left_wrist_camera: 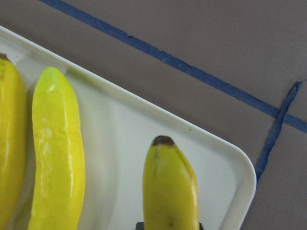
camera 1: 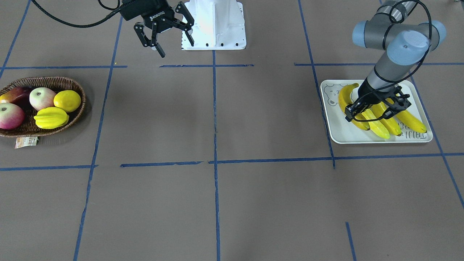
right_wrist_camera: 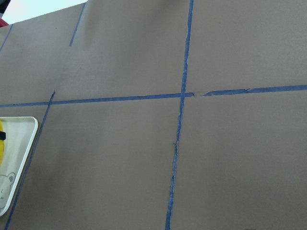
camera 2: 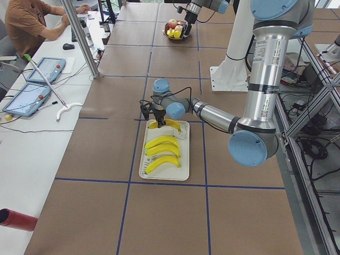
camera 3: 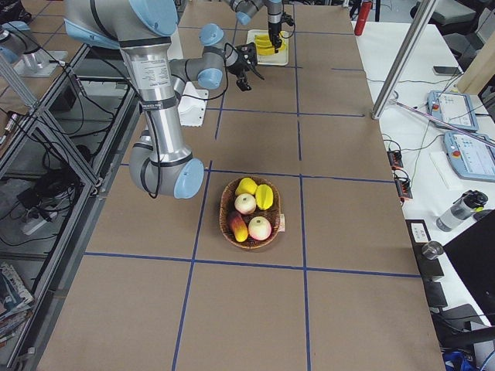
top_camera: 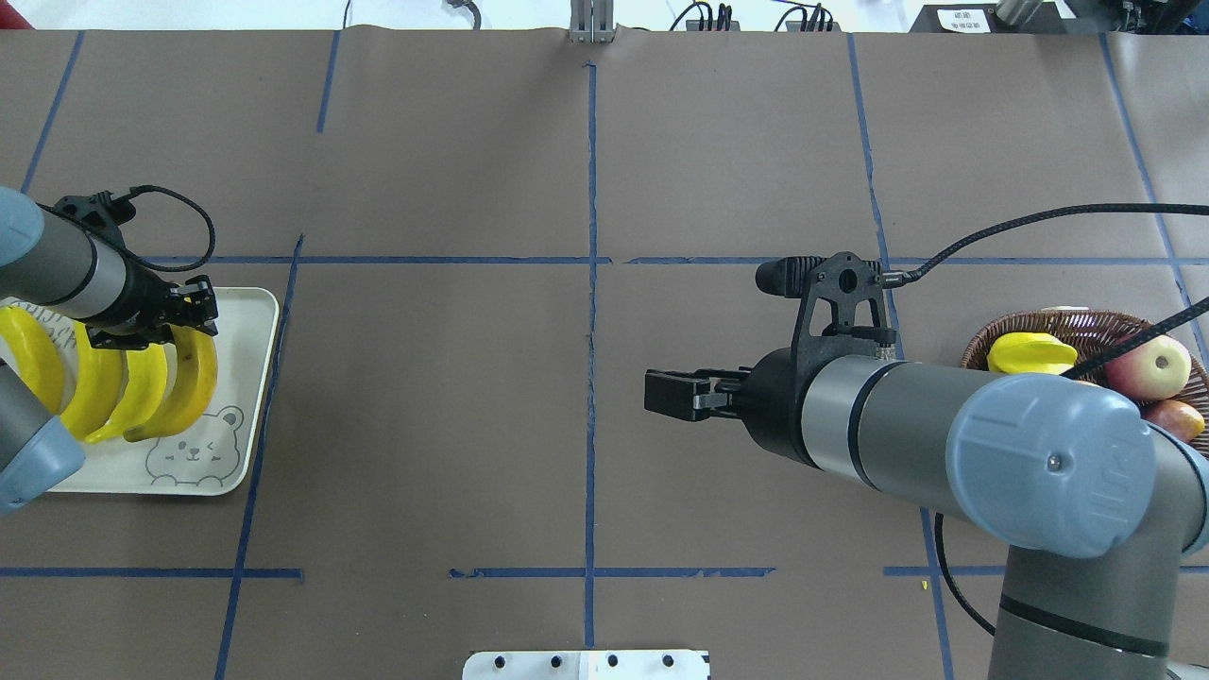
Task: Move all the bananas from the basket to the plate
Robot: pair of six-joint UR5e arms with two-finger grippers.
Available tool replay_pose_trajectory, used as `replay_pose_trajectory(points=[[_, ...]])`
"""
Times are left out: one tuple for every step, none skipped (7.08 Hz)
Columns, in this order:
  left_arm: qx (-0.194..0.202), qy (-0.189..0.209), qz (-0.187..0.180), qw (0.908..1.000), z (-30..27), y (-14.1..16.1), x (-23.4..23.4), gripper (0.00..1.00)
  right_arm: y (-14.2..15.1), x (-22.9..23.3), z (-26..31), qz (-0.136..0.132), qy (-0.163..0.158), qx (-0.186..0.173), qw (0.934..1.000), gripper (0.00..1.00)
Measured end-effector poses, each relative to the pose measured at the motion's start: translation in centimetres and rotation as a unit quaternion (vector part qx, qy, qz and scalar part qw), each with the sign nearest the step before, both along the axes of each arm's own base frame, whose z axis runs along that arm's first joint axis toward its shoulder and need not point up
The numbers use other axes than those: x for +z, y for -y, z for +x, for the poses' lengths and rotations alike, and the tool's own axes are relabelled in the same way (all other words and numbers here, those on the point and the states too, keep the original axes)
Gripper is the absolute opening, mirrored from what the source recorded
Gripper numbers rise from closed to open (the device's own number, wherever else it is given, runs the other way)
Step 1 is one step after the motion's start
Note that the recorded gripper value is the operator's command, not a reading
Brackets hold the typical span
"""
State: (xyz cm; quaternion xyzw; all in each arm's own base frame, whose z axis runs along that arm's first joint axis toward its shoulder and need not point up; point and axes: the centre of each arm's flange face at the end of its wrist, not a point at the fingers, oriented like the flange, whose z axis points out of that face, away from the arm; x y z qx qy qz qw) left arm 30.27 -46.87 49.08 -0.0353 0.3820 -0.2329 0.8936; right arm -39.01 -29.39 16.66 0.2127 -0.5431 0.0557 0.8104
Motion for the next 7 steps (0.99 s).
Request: replay_pose_trajectory(points=[[0.0, 0.005, 0.003, 1.0, 0.0, 0.1, 0.4, 0.99, 0.1, 0.0, 0.1, 0.0, 0.0, 0.001, 1.0, 1.0], [0.01, 0.006, 0.014, 0.9998, -0.2, 0.0, 0.4, 0.99, 0.4, 0.2, 0.4, 0.0, -0.002, 0.004, 1.0, 1.0], [0.026, 0.005, 0.033, 0.9991, -0.5, 0.0, 0.0, 0.99, 1.0, 0.7, 0.9, -0.003, -0.01, 0.01, 0.9999, 1.0], [0.037, 0.004, 0.053, 0.9979, -1.3, 0.1, -0.7, 0.99, 2.2, 1.7, 1.8, -0.013, -0.033, 0.015, 0.9993, 1.0], [0.041, -0.004, 0.067, 0.9969, -2.7, 0.3, -1.7, 0.99, 4.1, 3.1, 3.5, -0.024, -0.069, 0.014, 0.9972, 1.0], [0.046, -0.021, 0.08, 0.9956, -5.6, 1.0, -3.0, 0.99, 6.7, 5.4, 6.7, -0.022, -0.122, 0.0, 0.9923, 1.0], [0.057, -0.036, 0.098, 0.9929, -9.6, 1.9, -3.5, 0.99, 9.2, 8.4, 10.9, -0.011, -0.168, -0.025, 0.9854, 1.0]])
